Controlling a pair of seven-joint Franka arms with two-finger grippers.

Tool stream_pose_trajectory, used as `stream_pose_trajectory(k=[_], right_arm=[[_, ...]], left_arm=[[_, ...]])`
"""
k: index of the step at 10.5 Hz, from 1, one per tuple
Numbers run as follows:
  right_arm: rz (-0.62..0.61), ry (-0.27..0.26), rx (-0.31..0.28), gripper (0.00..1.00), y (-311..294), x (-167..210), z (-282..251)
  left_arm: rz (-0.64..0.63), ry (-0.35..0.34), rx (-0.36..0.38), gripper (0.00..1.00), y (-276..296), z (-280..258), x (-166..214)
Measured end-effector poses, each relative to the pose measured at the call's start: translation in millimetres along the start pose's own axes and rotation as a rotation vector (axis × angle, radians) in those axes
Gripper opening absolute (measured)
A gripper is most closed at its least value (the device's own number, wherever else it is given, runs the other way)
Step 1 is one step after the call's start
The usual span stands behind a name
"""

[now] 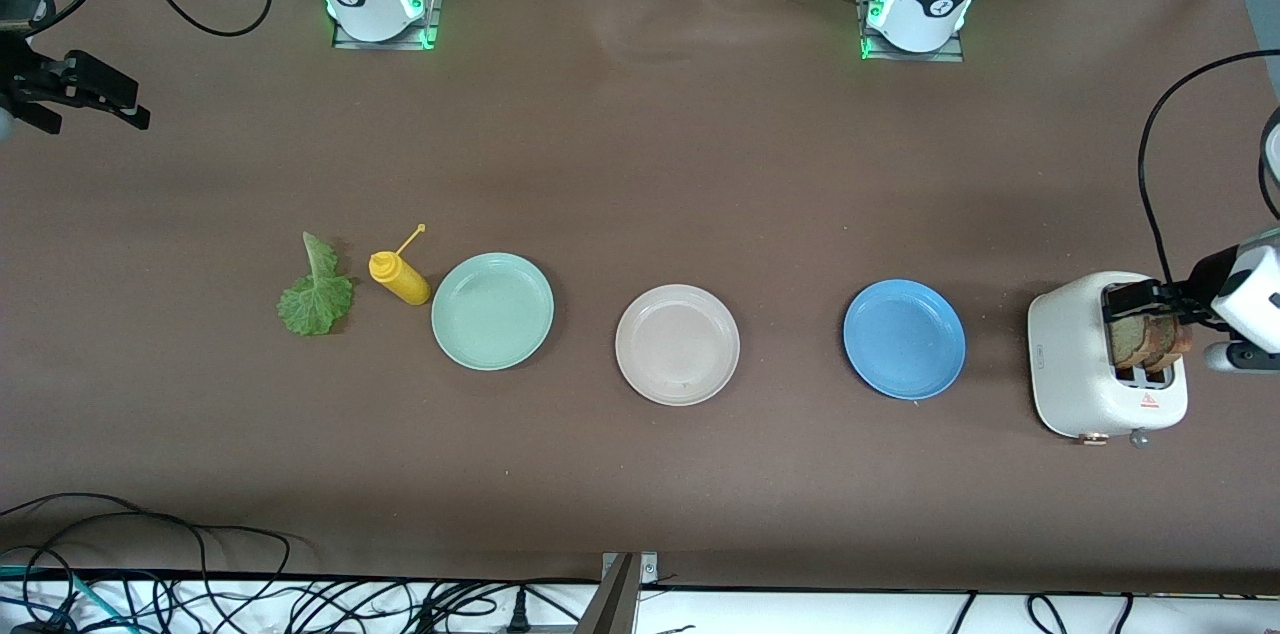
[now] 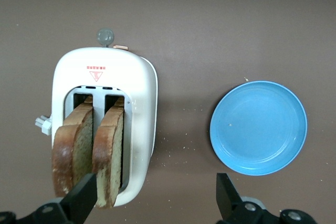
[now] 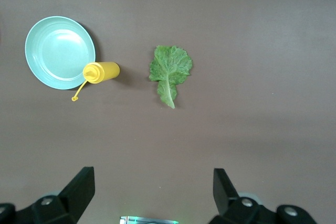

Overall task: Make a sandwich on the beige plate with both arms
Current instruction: 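Lower the left gripper over the bread slice in the toaster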

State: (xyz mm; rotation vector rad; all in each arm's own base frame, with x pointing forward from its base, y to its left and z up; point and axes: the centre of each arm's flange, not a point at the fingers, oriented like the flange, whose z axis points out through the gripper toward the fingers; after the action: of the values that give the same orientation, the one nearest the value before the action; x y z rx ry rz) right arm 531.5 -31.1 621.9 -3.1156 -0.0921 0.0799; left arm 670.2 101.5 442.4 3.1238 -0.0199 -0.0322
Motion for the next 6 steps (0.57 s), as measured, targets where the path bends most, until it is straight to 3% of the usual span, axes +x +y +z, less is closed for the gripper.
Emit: stream_pose_trajectory(k=[6], right_arm=[[0.0, 0.0, 0.0, 1.0, 0, 0, 0]], left_arm=[[0.059, -0.029, -0.008, 1.0, -18, 26, 2]])
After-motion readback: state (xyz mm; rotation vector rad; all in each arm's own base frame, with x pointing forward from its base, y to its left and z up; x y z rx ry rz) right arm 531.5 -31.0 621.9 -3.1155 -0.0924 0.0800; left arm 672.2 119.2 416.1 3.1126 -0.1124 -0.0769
